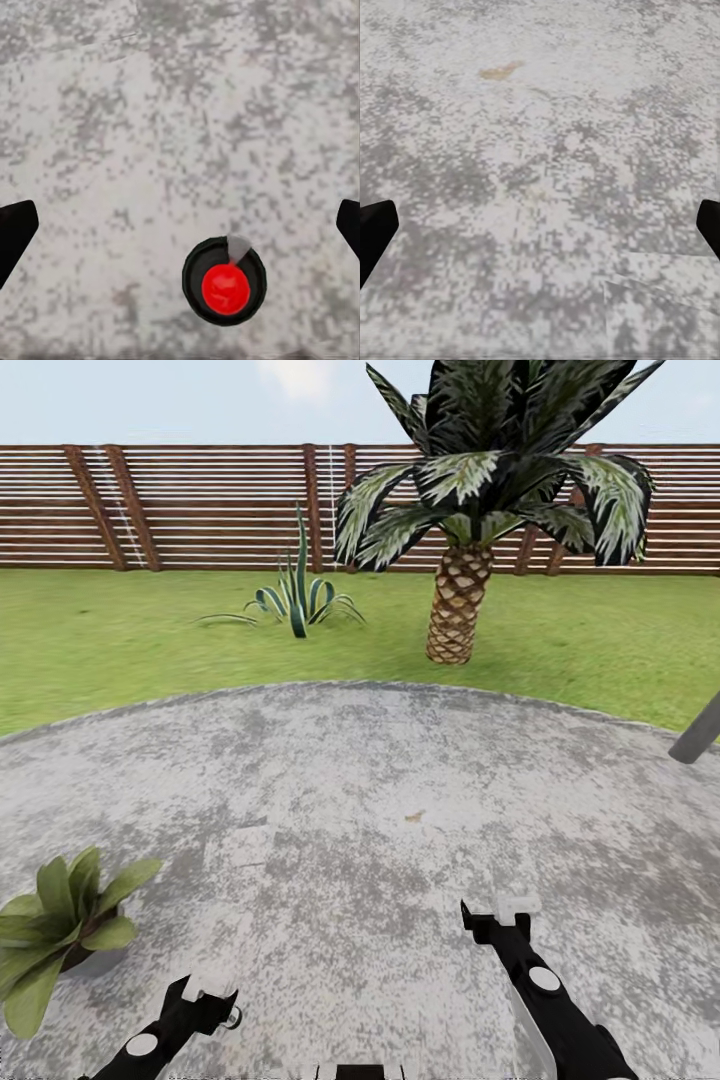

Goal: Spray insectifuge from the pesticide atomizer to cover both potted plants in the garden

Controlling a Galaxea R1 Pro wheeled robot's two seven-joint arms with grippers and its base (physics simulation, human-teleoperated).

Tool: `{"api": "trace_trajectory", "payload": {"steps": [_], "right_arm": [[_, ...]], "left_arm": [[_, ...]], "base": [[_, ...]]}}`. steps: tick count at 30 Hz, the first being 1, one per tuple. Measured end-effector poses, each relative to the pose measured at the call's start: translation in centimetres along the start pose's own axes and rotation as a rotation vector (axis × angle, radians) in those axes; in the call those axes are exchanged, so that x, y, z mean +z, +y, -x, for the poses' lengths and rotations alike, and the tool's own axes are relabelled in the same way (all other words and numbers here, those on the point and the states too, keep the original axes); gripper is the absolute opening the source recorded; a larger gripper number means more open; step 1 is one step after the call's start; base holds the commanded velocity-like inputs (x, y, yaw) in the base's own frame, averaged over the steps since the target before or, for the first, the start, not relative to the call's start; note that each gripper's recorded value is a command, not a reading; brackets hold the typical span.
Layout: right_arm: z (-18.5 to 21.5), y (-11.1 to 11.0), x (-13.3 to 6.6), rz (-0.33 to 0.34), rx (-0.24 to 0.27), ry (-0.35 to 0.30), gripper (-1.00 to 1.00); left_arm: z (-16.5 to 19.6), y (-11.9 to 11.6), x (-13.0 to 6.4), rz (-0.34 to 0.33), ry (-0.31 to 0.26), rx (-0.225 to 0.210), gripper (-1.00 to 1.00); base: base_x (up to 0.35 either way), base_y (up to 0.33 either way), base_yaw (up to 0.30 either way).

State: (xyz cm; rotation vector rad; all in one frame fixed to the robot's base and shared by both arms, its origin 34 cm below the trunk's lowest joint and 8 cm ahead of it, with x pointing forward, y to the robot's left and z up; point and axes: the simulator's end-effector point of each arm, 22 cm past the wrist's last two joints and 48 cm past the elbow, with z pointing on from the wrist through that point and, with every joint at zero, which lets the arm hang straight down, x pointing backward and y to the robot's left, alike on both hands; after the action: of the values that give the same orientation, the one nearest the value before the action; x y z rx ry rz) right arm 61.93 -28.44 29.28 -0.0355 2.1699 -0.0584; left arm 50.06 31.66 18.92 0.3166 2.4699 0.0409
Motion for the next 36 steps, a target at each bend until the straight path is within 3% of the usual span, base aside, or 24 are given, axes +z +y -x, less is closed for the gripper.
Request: {"api": "trace_trajectory", "payload": {"steps": [8,17,25,36], "right_arm": [[-2.7,0.2,0.6,0.003,-0.002,0.046,1.0],[-5.7,0.3,1.0,0.005,-0.003,0.098,1.0],[-6.7,0.4,1.2,0.006,-0.004,0.116,1.0],[-10.0,0.5,1.5,0.008,-0.005,0.171,1.0]], "left_arm": [[-2.3,-0.8,0.5,-0.019,0.007,0.012,1.0],[-6.3,-1.5,0.6,-0.034,0.069,0.007,1.0],[-6.4,-1.5,0.8,-0.036,0.052,0.01,1.0],[-9.1,-2.1,1.3,-0.048,0.102,0.006,1.0]], "base": [[0.0,0.0,0.0],[0.0,0.0,0.0],[0.0,0.0,0.0],[0.0,0.0,0.0]]}}
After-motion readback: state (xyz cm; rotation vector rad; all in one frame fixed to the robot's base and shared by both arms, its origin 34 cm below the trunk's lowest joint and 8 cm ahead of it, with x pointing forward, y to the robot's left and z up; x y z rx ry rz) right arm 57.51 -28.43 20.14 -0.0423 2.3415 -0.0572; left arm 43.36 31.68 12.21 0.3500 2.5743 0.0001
